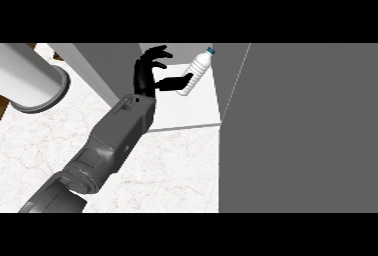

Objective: Pick up the bottled water, place it into the cabinet and close the cabinet

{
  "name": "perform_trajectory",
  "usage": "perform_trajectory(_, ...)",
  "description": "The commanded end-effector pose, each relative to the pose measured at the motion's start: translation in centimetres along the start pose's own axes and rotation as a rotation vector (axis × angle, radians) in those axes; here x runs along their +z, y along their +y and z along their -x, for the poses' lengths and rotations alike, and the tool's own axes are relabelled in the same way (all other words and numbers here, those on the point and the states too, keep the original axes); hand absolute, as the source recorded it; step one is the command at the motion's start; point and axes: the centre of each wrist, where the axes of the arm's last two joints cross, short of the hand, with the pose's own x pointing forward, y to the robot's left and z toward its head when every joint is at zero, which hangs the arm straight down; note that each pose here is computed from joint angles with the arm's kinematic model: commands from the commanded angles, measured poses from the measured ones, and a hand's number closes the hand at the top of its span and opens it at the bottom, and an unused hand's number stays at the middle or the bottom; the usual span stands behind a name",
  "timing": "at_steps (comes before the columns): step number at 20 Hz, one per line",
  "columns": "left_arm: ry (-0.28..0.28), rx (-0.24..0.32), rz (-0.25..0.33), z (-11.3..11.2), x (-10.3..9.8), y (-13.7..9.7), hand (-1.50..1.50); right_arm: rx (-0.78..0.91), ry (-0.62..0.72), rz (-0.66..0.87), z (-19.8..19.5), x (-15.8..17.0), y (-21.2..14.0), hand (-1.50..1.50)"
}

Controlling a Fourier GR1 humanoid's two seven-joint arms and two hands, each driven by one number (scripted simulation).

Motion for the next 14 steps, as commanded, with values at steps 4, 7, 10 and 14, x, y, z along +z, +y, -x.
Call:
perform_trajectory(4, -0.071, -0.089, -0.040, -1.3, -1.9, 1.5, -1.50, -0.039, -0.006, -0.004, -1.7, 0.3, -0.4, -1.50)
perform_trajectory(7, -0.054, -0.050, -0.034, -0.6, -1.1, 0.7, -1.50, -0.062, -0.014, -0.026, -1.0, 0.4, -0.1, -1.50)
perform_trajectory(10, -0.103, -0.006, 0.063, -2.3, -1.2, -0.4, -1.50, -0.075, -0.013, -0.038, -0.4, 0.3, 0.0, -1.50)
perform_trajectory(14, -0.181, 0.176, 0.115, -2.2, 0.1, -1.8, -1.50, -0.063, -0.001, -0.040, -1.9, 0.5, 0.4, -1.50)
